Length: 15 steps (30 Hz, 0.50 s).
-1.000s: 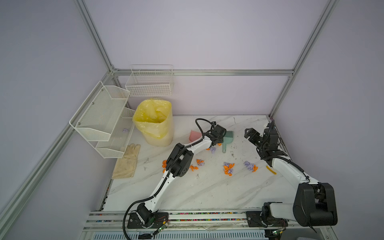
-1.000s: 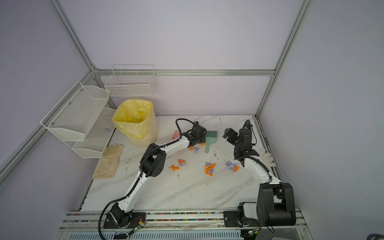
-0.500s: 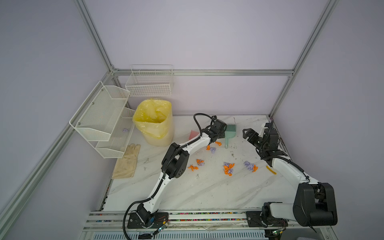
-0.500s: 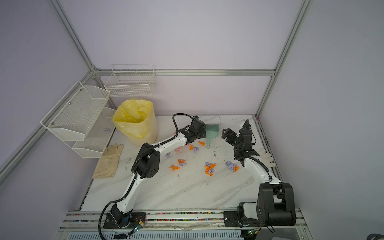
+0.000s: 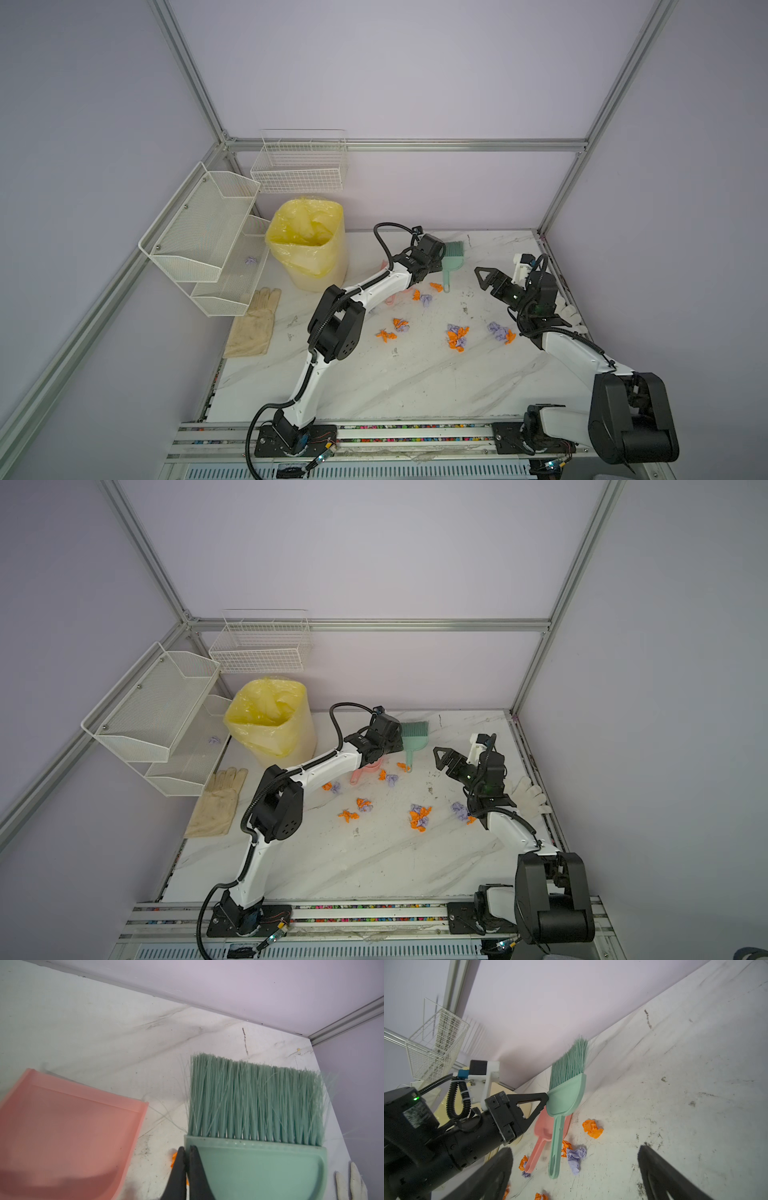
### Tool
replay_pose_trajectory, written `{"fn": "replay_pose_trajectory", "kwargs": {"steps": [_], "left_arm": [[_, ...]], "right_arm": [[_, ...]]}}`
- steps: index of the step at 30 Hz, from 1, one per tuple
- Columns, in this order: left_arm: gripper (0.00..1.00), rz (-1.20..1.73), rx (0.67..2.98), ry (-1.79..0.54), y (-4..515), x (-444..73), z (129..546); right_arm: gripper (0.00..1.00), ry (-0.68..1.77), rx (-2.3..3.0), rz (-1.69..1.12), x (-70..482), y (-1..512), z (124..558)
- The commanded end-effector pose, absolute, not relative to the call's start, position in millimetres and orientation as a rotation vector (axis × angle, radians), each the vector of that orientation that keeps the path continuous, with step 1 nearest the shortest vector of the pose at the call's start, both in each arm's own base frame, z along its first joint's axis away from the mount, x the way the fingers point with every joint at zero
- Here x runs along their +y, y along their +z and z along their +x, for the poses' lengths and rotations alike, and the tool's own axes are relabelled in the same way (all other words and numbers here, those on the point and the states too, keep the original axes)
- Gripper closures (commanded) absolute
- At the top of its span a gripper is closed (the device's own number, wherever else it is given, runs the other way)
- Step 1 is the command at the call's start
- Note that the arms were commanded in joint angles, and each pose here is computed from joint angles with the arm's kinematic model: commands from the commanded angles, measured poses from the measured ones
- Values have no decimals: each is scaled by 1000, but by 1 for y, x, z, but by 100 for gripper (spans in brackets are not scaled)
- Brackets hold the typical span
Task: Sweep away the paper scraps from the table
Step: 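Lift the green brush with the left gripper while the right gripper approaches it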
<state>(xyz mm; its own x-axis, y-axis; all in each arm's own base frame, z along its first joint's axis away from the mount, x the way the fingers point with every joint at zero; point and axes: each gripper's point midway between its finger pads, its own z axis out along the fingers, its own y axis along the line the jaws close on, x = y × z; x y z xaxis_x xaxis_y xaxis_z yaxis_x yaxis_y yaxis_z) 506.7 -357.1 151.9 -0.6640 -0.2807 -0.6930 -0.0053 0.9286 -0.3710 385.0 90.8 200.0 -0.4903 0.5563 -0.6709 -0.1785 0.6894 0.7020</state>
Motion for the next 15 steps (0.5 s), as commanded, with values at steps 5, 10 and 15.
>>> {"fn": "replay_pose_trajectory", "kwargs": {"steps": [5, 10, 15], "left_arm": [[100, -399, 2179, -460, 185, -323, 496], [100, -489, 2164, -491, 184, -312, 490], [100, -568, 2174, -536, 176, -306, 487]], "right_arm": [[3, 1001, 1700, 277, 93, 230, 374], [3, 1098, 1715, 295, 109, 214, 374], [5, 1229, 1692, 232, 150, 216, 369]]}}
